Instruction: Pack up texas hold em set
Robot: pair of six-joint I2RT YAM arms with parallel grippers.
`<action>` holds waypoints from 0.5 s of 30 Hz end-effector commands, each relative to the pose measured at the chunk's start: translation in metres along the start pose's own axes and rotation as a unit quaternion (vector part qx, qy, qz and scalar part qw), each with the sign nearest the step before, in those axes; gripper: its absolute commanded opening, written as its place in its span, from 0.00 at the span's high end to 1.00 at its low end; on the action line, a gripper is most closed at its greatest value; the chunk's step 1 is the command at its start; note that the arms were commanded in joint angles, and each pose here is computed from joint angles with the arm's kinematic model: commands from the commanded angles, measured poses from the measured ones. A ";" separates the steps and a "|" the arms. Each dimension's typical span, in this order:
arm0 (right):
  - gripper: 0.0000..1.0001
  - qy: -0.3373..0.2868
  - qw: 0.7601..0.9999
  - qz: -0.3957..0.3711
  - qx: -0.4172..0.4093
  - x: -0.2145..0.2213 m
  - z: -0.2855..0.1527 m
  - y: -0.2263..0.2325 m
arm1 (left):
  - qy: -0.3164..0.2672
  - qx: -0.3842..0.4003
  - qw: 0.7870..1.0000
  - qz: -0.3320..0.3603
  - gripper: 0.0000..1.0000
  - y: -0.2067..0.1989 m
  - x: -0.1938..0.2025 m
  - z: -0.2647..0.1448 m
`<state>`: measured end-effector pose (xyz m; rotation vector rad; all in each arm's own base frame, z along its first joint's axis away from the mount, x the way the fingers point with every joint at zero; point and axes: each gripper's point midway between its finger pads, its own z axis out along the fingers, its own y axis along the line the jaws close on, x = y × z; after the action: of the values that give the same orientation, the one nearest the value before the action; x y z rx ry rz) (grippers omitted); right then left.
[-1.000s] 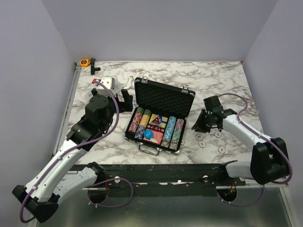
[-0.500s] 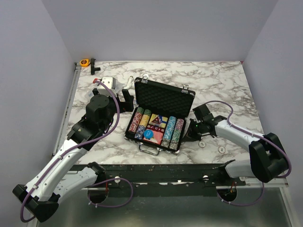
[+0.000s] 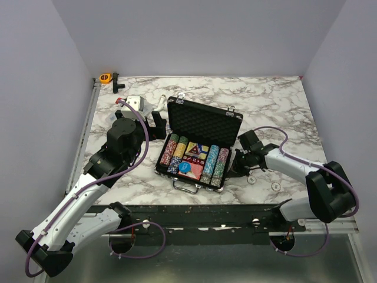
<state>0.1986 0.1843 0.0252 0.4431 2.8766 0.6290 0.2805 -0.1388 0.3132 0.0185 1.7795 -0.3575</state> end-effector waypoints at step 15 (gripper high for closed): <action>0.99 -0.024 0.994 0.004 0.102 -0.002 0.021 -0.047 | -0.011 0.013 1.000 -0.009 0.05 -0.005 -0.013 -0.006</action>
<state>0.1988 0.1830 0.0214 0.4559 2.8946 0.6002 0.2803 -0.1393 0.3131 0.0207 1.7799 -0.3607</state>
